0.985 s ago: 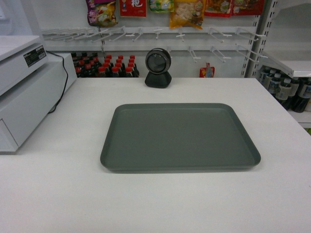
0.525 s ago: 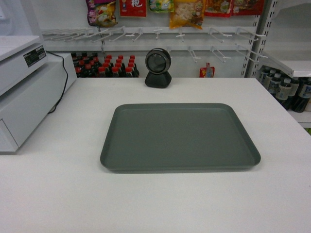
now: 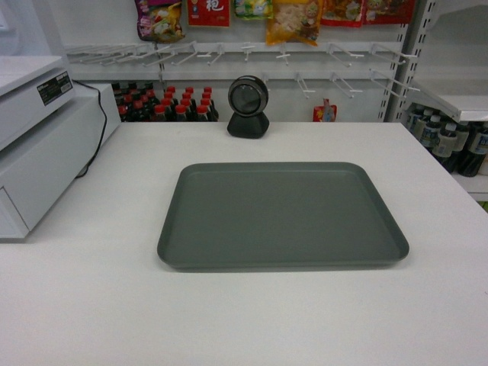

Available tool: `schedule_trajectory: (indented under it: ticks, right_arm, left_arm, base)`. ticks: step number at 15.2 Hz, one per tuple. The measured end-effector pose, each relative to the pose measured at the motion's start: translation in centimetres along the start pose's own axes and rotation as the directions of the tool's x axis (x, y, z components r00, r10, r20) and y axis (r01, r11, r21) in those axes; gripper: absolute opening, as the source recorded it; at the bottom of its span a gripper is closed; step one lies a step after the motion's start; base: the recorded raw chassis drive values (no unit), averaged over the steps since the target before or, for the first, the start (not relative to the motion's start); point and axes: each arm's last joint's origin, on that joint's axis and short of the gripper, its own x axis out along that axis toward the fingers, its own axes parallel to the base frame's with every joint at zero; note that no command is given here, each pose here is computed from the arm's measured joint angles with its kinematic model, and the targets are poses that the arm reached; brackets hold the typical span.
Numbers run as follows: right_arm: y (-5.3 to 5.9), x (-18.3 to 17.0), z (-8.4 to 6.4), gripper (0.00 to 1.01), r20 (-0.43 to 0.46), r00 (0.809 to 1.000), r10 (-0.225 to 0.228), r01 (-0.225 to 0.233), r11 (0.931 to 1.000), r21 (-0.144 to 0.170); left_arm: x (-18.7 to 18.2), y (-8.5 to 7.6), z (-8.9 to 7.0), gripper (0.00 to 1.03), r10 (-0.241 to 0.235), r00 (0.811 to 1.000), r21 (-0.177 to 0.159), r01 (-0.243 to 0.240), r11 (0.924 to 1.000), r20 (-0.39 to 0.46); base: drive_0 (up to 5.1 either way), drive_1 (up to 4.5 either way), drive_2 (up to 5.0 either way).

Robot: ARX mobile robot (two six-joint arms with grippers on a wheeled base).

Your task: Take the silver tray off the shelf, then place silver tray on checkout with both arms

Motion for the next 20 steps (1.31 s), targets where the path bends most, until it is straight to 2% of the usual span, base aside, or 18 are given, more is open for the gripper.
schedule_trajectory:
  ticks: [4,5,6,7,8,10,11,18,19,20]
  right_arm:
    - [0.0,-0.5,0.0,0.02,0.0,1.0,0.0,0.0,1.0,0.0]
    - [0.0,-0.6,-0.1,0.02,-0.01,1.0,0.0,0.0,1.0,0.0]
    - [0.0,-1.2,-0.7,0.02,-0.056,0.998,0.002,-0.002,1.0,0.001]
    - [0.0,-1.6,-0.2,0.02,0.006,1.0,0.0,0.0,1.0,0.0]
    - [0.0,-1.6,-0.2,0.02,0.0,1.0,0.002,-0.002,1.0,0.0]
    - [0.0,-1.6,-0.3,0.02,-0.006,1.0,0.001,-0.001,1.0,0.0]
    - [0.0,-1.6,-0.3,0.08,-0.01,1.0,0.001,-0.001,1.0,0.0]
    - [0.0,-1.6,-0.3,0.92,-0.009,1.0,0.001,-0.001,1.0,0.0]
    - [0.0,-1.6,-0.3,1.0,-0.009,1.0,0.001,-0.001,1.0,0.001]
    - [0.0,-1.6,-0.3,0.97,-0.009,1.0,0.001,-0.001,1.0,0.0]
  left_arm:
    - [-0.4,0.0,0.0,0.01,0.0,1.0,0.0,0.0,1.0,0.002]
    - [-0.8,0.0,-0.2,0.01,0.001,1.0,0.0,-0.001,1.0,-0.023]
    - [-1.4,0.0,-0.7,0.01,-0.001,0.999,0.0,0.001,1.0,-0.048]
    - [-1.5,0.0,0.0,0.01,-0.001,1.0,0.0,0.001,1.0,0.01]
    - [-1.5,0.0,-0.4,0.01,-0.001,1.0,0.0,0.001,1.0,-0.016]
    - [-1.5,0.0,-0.3,0.01,0.001,1.0,0.0,-0.001,1.0,-0.011]
    - [-1.5,0.0,-0.4,0.11,0.0,1.0,0.0,0.0,1.0,-0.013]
    - [-1.5,0.0,-0.4,0.94,0.0,1.0,0.0,0.0,1.0,-0.013]
    - [-1.5,0.0,-0.4,1.0,0.0,1.0,0.001,0.0,1.0,-0.013]
    - [-1.5,0.0,-0.4,0.97,0.0,1.0,0.0,0.0,1.0,-0.013]
  base:
    - [0.0,0.0,0.0]
    - [0.0,0.0,0.0]
    - [0.0,0.0,0.0]
    - [0.0,0.0,0.0]
    - [0.0,0.0,0.0]
    - [0.0,0.0,0.0]
    - [0.0,0.0,0.0]
    - [0.0,0.0,0.0]
    - [0.0,0.0,0.0]
    - [0.0,0.0,0.0]
